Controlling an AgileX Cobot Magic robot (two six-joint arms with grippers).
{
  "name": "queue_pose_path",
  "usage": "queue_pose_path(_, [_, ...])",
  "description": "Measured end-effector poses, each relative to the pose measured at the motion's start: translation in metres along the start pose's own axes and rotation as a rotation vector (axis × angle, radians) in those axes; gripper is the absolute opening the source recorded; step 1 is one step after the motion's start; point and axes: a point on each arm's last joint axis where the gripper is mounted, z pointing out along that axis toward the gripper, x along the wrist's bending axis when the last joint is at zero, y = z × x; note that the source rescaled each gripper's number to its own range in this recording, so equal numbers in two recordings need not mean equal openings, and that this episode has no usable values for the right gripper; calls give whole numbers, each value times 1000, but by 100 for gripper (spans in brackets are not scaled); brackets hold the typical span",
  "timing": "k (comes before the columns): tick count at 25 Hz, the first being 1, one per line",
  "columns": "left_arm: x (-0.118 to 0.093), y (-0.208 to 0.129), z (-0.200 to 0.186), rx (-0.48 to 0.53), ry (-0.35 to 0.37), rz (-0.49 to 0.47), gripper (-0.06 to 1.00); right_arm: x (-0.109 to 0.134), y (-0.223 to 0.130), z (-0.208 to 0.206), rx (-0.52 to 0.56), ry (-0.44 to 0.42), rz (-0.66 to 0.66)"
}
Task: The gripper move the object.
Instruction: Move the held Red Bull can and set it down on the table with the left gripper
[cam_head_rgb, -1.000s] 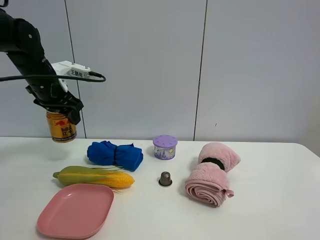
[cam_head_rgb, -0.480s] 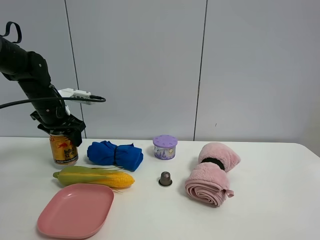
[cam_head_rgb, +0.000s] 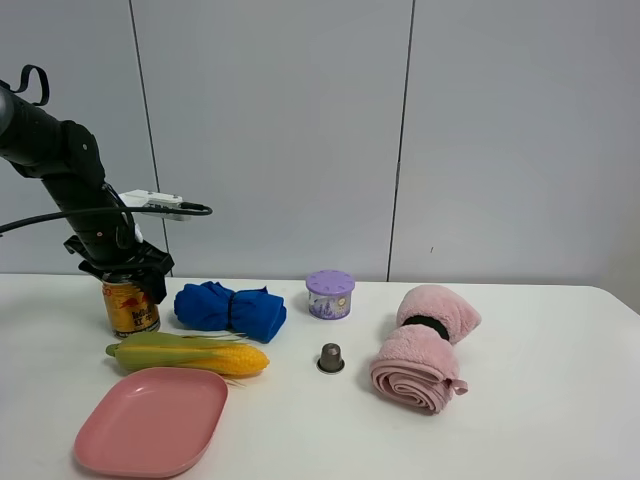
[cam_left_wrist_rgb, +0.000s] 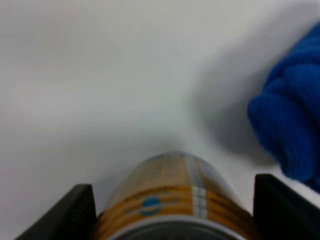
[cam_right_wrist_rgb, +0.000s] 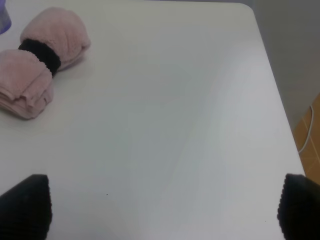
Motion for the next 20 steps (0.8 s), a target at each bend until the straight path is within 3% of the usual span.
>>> queue_pose_path(3, [-1, 1, 0, -7, -7, -10, 1, 0, 0, 0, 0, 0, 0])
queue_pose_path(4, [-1, 1, 0, -8, -9, -12, 6, 0, 0, 0, 0, 0, 0])
queue_pose_path(5, [-1, 1, 0, -10, -10, -18, 21, 0, 0, 0, 0, 0, 0])
queue_pose_path(7, [-1, 2, -1, -19, -10, -32, 71, 0, 0, 0, 0, 0, 0])
queue_pose_path(8, [-1, 3, -3, -22, -9, -36, 84, 0, 0, 0, 0, 0, 0])
queue_pose_path(9, [-1, 3, -5, -26, -8, -36, 90, 0, 0, 0, 0, 0, 0])
queue_pose_path(12, [-1, 4, -10, -24, -10, -39, 98, 0, 0, 0, 0, 0, 0])
queue_pose_path(15, [-2, 7, -23, -23, -19, -43, 98, 0, 0, 0, 0, 0, 0])
queue_pose_path(20, [-20, 25, -83, -128, -65, -62, 99, 0, 0, 0, 0, 0, 0])
